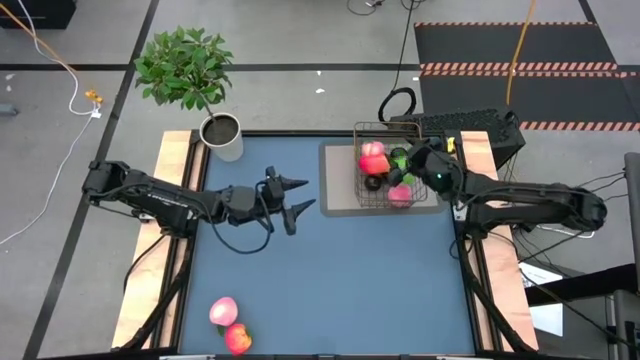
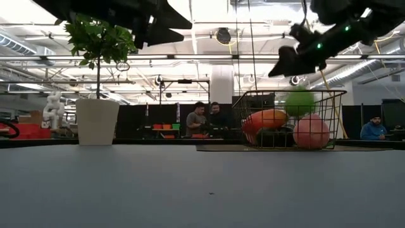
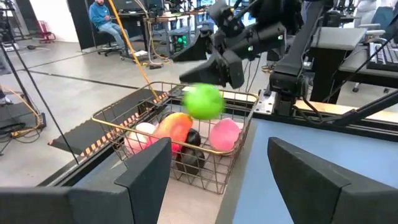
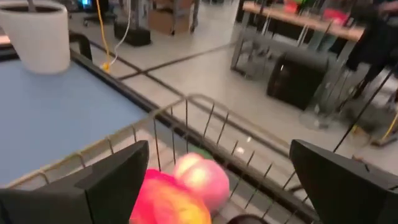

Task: Build produce basket
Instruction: Put the pink peach into the gold wire basket

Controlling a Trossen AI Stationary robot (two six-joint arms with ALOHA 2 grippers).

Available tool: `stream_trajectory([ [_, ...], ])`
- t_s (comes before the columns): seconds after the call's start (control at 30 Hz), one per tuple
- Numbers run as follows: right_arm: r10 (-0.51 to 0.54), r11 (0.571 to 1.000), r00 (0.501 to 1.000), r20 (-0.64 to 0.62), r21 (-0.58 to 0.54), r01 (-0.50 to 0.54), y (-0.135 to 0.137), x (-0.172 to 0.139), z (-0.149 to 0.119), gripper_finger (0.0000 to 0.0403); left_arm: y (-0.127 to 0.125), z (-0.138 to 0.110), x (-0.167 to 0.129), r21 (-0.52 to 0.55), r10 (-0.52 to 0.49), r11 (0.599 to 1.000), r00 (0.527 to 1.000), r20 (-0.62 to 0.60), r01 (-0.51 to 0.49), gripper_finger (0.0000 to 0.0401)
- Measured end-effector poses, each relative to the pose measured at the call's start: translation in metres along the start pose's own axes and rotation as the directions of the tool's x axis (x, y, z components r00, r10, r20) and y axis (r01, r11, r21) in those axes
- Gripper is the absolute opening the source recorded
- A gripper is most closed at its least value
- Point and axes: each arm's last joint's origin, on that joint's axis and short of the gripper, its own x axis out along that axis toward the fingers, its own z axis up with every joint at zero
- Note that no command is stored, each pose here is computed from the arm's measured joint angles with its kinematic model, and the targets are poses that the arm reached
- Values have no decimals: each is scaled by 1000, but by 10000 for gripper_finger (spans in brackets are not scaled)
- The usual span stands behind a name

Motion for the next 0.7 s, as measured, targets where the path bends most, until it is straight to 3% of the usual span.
stream_trajectory([
  [0.2,60,996,998,-14,65,-59,-6,6,-1,397,1,-4,1,19,5,1000,999,-35,-5,266],
  [0.3,228,962,970,82,137,-238,-2,3,9,396,1,-12,0,23,7,1000,994,-109,-5,266],
  [0.37,411,876,891,192,189,-444,3,-3,20,398,-3,-17,-5,-19,-14,1000,985,-173,10,266],
  [0.43,583,743,758,293,186,-643,9,-10,30,399,-13,-23,-13,-63,-126,992,961,-247,114,266],
  [0.53,740,557,553,384,113,-823,16,-22,40,399,-30,-33,-31,-114,-281,960,860,-425,257,266],
  [0.6,772,499,485,411,81,-863,19,-27,44,400,-46,-26,-42,-135,-344,937,800,-492,321,266],
  [0.7,781,475,453,430,63,-878,23,-31,46,400,-65,-12,-65,-79,-366,909,691,-623,410,266],
])
